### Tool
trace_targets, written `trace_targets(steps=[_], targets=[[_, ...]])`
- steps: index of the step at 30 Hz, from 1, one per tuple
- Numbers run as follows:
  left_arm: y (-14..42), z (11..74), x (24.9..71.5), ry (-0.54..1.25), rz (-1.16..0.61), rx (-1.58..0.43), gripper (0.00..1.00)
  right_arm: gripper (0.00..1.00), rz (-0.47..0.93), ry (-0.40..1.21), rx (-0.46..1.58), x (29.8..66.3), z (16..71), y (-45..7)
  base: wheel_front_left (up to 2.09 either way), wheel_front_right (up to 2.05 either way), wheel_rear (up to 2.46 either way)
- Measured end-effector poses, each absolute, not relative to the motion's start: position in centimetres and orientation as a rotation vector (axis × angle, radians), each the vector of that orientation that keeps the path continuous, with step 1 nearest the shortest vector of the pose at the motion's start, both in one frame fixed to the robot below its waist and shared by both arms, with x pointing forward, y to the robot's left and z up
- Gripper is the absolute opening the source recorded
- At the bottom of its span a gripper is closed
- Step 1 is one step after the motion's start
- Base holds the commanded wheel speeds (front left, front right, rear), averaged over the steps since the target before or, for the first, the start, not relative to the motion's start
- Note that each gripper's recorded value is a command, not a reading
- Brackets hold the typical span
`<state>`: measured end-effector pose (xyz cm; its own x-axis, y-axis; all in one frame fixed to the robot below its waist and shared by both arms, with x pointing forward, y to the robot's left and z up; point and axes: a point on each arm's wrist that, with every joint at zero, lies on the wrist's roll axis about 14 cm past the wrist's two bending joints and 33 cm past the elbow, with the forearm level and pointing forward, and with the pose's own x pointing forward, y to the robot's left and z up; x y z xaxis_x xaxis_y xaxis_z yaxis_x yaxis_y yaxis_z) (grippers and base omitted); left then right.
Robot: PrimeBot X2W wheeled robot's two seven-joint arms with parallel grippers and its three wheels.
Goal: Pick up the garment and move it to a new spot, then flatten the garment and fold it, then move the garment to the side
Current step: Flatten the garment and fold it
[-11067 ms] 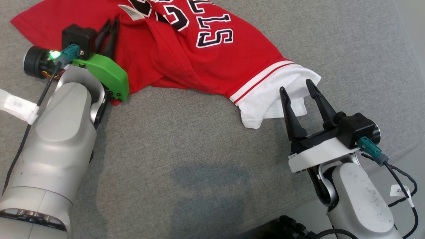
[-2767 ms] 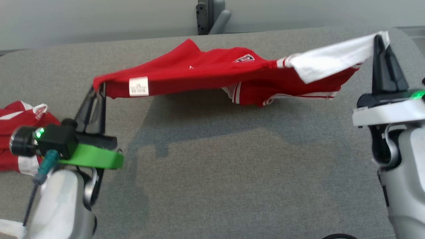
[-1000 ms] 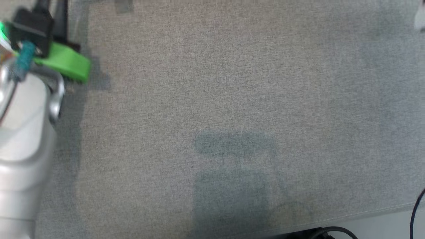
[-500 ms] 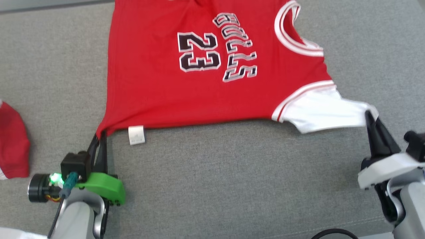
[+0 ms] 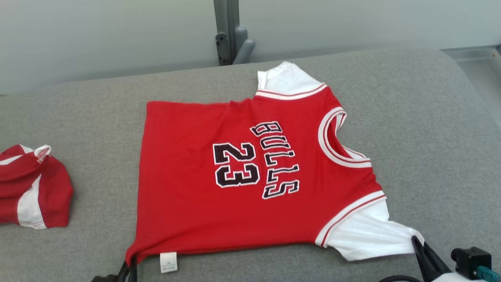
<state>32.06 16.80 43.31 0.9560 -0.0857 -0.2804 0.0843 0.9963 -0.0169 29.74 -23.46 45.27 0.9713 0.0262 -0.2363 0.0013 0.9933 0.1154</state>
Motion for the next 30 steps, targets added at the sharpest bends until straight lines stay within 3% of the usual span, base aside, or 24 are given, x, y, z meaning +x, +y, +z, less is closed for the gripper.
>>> trace_targets(steps=[7,13,21,30], targets=[[17.6,42.9,29.3,0.298,-0.060,-0.014,0.00,0.00,0.021,0.258,0.121,27.6,44.6,-23.1,0.00,0.00,0.00],[17.3,44.9,29.5,0.227,-0.078,-0.018,0.00,0.00,0.048,0.195,0.125,29.0,46.5,-22.4,0.00,0.00,0.00],[15.7,48.4,33.3,0.110,-0.129,-0.021,0.00,0.00,0.090,0.005,0.102,35.4,52.6,-21.5,0.00,0.00,0.00],[15.2,49.7,38.5,0.073,-0.146,-0.016,0.00,0.00,0.147,-0.048,0.022,42.6,55.2,-20.2,0.00,0.00,0.00]])
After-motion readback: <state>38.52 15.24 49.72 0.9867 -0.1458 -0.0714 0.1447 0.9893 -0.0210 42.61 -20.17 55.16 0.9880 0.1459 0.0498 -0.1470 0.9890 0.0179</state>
